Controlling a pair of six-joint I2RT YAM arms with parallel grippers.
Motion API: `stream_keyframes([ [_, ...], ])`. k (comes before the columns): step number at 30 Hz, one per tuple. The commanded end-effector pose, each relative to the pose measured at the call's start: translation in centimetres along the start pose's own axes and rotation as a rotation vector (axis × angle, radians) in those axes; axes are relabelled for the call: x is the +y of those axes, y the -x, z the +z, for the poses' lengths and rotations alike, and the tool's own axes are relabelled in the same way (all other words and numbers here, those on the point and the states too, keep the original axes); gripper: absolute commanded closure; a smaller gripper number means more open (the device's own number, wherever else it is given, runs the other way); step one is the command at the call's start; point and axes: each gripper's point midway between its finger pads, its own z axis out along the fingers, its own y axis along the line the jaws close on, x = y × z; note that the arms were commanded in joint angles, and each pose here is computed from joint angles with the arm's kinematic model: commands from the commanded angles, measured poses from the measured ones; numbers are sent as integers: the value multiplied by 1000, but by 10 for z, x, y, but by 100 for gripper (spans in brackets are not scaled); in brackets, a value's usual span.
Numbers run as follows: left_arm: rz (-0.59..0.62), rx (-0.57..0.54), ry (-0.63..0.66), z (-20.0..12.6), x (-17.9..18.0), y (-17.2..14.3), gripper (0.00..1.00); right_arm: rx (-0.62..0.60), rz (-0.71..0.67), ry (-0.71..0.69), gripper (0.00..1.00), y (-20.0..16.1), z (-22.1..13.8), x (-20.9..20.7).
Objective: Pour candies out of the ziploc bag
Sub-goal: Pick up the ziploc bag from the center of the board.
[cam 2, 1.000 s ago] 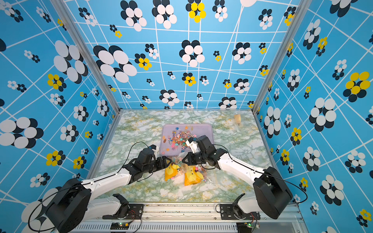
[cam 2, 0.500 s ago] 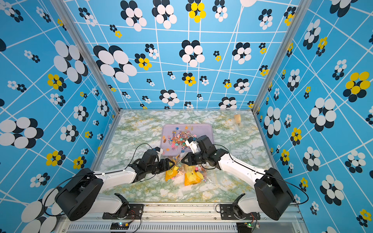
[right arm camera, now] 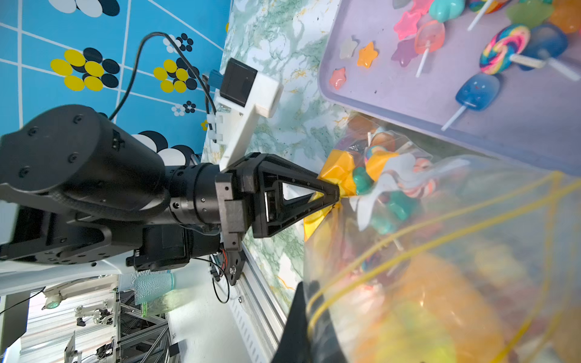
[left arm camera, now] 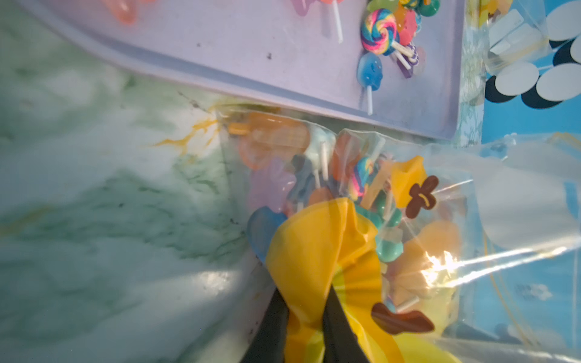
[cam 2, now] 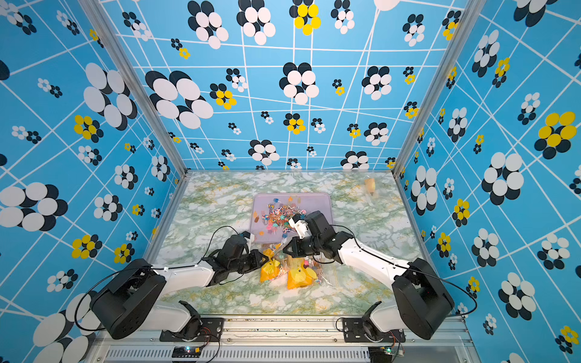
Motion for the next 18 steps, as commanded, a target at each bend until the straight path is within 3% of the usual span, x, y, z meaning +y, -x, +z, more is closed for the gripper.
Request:
stream_keyframes([
  [1, -7, 16, 15, 0, 6, -7, 95, -25, -23, -2, 100, 6, -5, 5],
  [3, -6, 9, -1, -1, 3, -6, 100, -34, -31, 0, 100, 8, -8, 7],
  [18, 22, -111, -104, -24, -35, 34, 100, -72, -114, 9, 100, 37, -20, 31],
])
